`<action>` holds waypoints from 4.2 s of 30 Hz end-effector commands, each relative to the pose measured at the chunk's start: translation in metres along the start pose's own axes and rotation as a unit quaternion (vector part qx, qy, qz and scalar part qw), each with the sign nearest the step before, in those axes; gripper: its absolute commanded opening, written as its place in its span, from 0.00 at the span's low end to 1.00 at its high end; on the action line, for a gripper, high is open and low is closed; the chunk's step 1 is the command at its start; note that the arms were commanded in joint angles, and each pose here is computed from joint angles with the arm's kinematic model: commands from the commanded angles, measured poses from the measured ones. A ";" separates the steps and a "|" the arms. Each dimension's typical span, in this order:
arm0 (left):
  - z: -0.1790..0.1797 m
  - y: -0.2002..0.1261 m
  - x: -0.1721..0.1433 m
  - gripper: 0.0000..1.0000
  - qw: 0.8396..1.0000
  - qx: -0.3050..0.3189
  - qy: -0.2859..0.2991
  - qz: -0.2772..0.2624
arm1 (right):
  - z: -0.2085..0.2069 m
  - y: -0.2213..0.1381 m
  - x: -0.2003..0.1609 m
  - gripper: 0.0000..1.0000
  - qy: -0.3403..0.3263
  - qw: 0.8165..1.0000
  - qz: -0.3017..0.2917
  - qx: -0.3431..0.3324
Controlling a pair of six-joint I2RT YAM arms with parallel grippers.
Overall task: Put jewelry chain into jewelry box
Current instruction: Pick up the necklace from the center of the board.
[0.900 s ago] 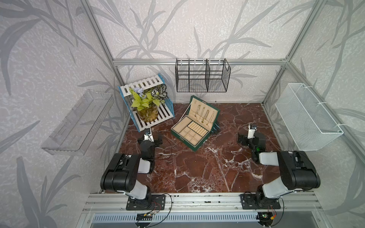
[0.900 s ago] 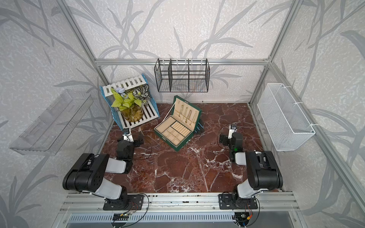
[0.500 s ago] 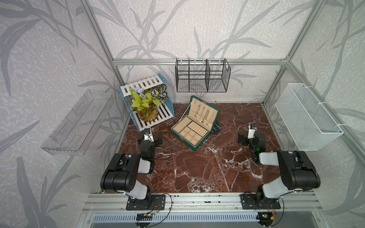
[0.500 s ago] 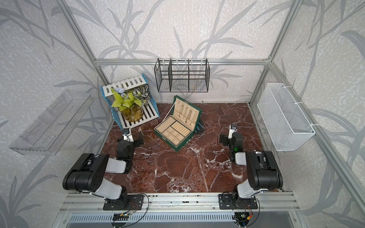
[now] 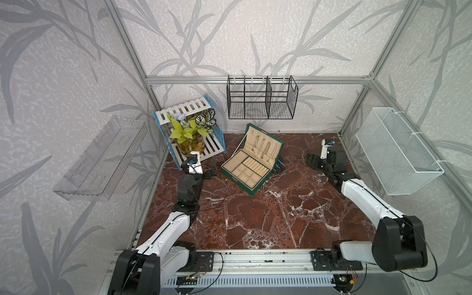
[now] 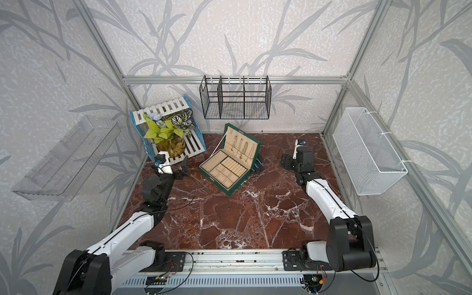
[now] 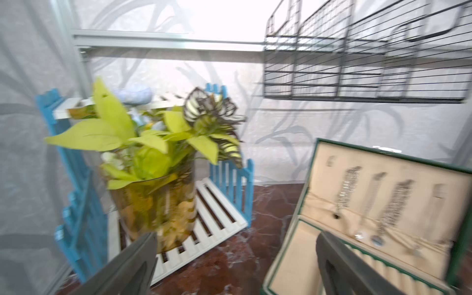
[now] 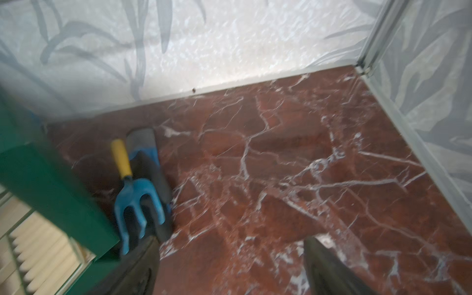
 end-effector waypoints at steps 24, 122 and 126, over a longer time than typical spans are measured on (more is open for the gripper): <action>-0.144 -0.047 -0.013 1.00 0.958 -0.282 0.046 0.030 | 0.042 0.041 -0.175 0.39 -0.077 0.905 0.402 -0.121; -0.338 0.030 -0.097 0.09 0.825 -0.557 0.059 0.075 | 0.078 -0.088 -0.095 0.00 -0.123 0.970 0.171 0.124; -0.328 0.028 -0.085 0.00 0.841 -0.535 0.059 0.055 | 0.074 -0.086 -0.098 0.00 -0.121 0.972 0.169 0.113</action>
Point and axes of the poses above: each gripper's point midway between its finger pads, its own y axis out along the fingers, its own z axis along the line the jaws close on, x = y × z, the point moved 5 cm from there along -y, back along the fingers, and after that the axes turned 12 degrees about y, right-handed, at the moved point
